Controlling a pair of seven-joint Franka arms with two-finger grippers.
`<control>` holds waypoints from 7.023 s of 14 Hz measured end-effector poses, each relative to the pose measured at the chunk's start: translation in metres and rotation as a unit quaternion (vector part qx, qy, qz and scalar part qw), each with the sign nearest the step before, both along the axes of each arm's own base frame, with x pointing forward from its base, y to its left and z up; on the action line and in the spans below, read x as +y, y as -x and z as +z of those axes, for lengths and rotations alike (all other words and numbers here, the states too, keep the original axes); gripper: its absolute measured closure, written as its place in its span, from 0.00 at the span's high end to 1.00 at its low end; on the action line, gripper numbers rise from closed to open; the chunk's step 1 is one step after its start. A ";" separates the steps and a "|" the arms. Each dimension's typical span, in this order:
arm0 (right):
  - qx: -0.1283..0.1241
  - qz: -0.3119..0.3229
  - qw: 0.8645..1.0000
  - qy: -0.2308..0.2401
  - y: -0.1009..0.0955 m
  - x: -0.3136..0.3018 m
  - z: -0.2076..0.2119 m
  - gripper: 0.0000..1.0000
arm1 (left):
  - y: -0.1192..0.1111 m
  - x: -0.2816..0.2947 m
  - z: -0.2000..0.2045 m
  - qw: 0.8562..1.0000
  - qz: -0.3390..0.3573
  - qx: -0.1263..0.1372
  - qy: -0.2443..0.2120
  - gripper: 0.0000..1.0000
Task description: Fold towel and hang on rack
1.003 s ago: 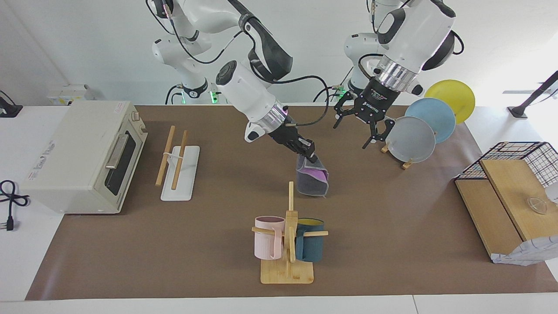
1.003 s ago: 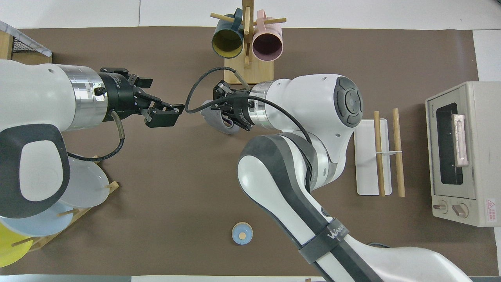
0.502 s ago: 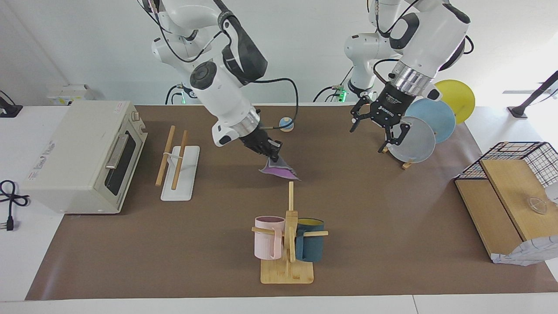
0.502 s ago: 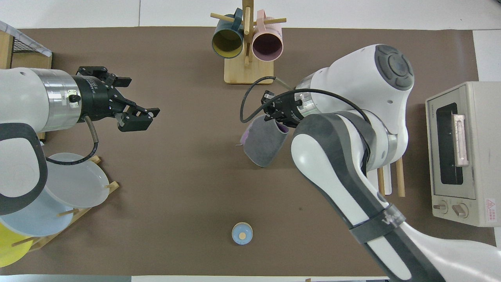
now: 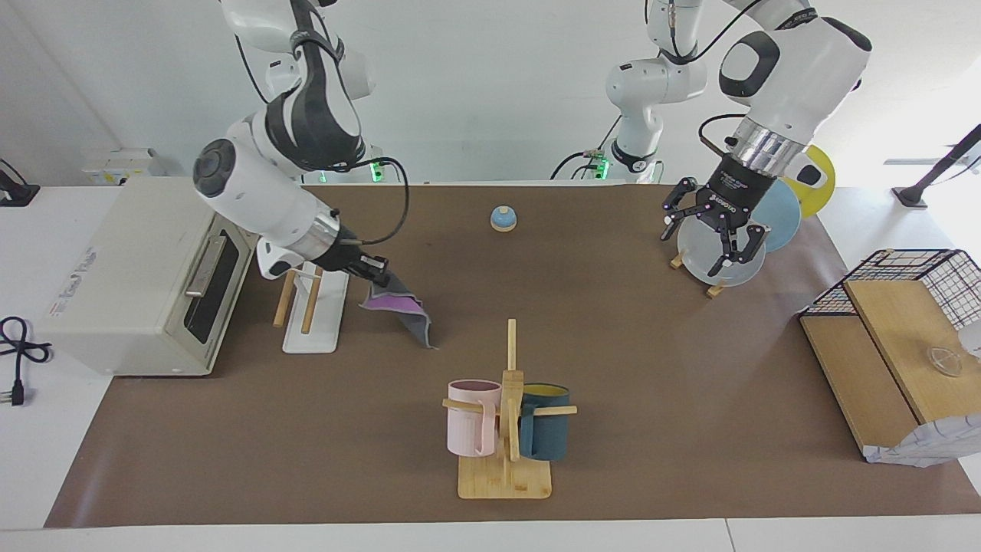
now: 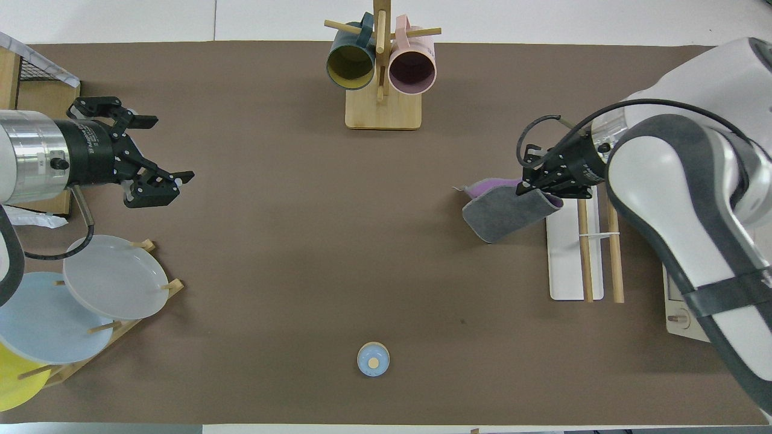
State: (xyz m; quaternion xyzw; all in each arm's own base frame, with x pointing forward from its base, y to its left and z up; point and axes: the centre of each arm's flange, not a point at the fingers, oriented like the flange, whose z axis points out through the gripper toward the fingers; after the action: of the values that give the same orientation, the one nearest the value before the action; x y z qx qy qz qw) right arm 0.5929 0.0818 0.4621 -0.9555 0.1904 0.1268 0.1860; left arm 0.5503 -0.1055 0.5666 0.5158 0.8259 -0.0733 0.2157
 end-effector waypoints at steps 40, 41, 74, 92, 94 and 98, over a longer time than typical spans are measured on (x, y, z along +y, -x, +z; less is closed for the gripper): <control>-0.077 0.205 0.968 0.124 0.039 -0.143 0.018 1.00 | -0.004 0.070 0.008 0.510 -0.838 -0.061 -0.184 1.00; -0.079 0.214 0.966 0.124 0.035 -0.134 0.027 1.00 | -0.005 0.071 0.006 0.511 -0.838 -0.060 -0.182 1.00; -0.120 0.213 0.948 0.205 0.040 -0.116 0.121 1.00 | -0.009 0.085 0.023 0.516 -0.829 -0.067 -0.204 1.00; -0.122 0.209 0.948 0.206 0.043 -0.119 0.126 1.00 | -0.009 0.089 0.023 0.519 -0.827 -0.066 -0.205 1.00; -0.120 0.211 0.948 0.205 0.044 -0.118 0.127 1.00 | -0.009 0.089 0.023 0.519 -0.827 -0.066 -0.205 1.00; -0.115 0.204 0.952 0.195 0.048 -0.123 0.127 1.00 | -0.009 0.089 0.023 0.519 -0.827 -0.066 -0.205 1.00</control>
State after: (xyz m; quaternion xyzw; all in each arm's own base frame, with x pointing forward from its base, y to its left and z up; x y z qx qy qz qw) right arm 0.5452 -0.0409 0.5894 -0.9998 -0.0105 0.0121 -0.0136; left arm 0.5597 -0.0162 0.5898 0.9999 0.0025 -0.0134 0.0004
